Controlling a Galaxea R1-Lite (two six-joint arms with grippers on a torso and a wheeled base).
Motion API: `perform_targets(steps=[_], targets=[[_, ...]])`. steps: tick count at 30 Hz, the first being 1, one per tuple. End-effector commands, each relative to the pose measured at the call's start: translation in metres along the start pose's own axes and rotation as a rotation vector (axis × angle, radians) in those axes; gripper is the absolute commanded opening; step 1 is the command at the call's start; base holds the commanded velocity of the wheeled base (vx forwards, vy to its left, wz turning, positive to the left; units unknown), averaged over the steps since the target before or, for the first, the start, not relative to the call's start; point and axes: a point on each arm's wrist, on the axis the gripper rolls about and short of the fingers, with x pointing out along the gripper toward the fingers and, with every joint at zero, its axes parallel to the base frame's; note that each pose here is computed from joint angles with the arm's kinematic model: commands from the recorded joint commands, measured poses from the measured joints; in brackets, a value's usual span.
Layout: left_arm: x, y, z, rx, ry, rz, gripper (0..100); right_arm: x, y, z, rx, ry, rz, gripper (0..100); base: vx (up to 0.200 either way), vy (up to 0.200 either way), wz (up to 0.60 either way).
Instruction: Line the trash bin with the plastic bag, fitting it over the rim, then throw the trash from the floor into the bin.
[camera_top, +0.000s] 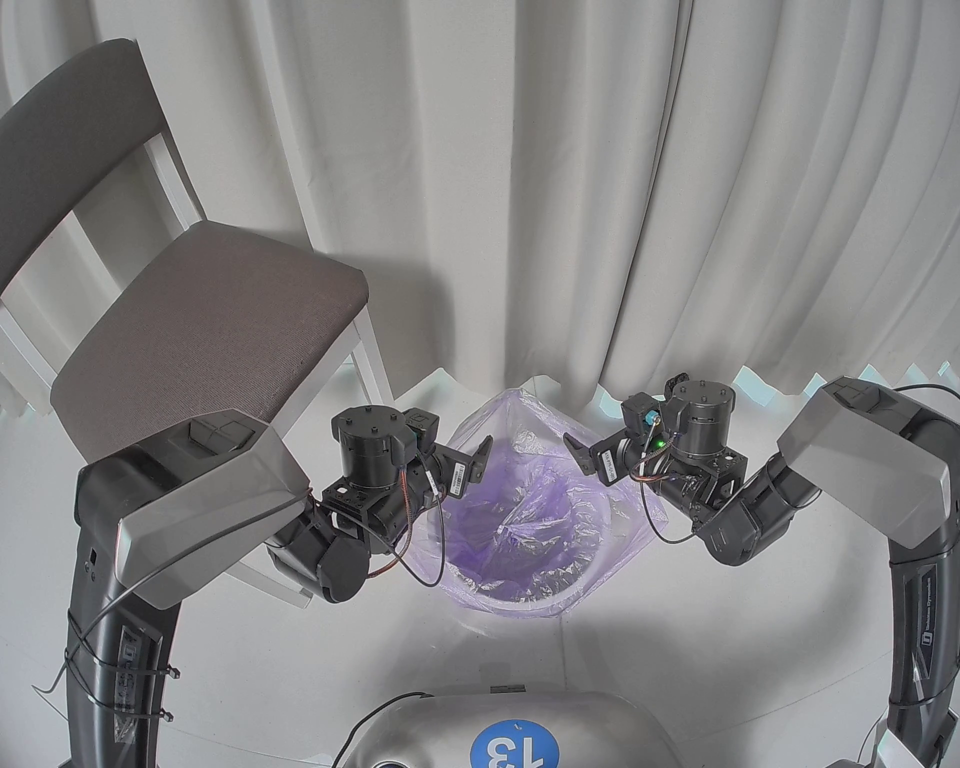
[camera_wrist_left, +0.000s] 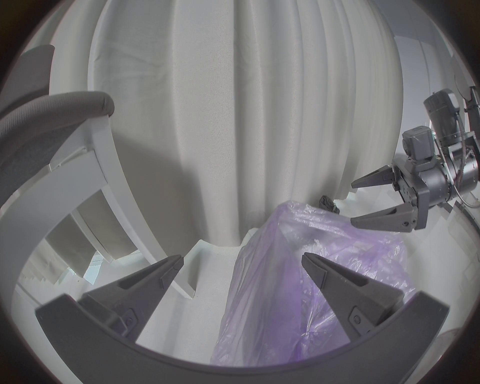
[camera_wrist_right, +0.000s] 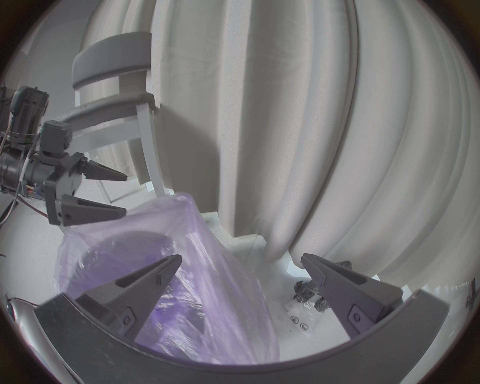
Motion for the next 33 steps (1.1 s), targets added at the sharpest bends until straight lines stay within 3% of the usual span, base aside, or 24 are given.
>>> perform_targets(steps=[1,8,20,33], targets=[[0.004,0.004,-0.012,0.002,0.026,0.011,100,0.006,-0.008,-0.005,0.0,0.014,-0.012,100,0.0,0.0,0.0],[0.007,0.009,-0.026,-0.002,0.04,0.027,100,0.009,-0.008,-0.002,-0.002,0.035,0.01,100,0.0,0.0,0.0],[0.004,0.019,-0.034,-0.006,0.04,0.05,100,0.005,0.013,-0.004,-0.041,0.054,0.062,100,0.0,0.0,0.0],[0.005,0.027,-0.034,-0.005,0.048,0.066,100,0.012,-0.021,-0.017,-0.074,0.089,-0.008,100,0.0,0.0,0.0]])
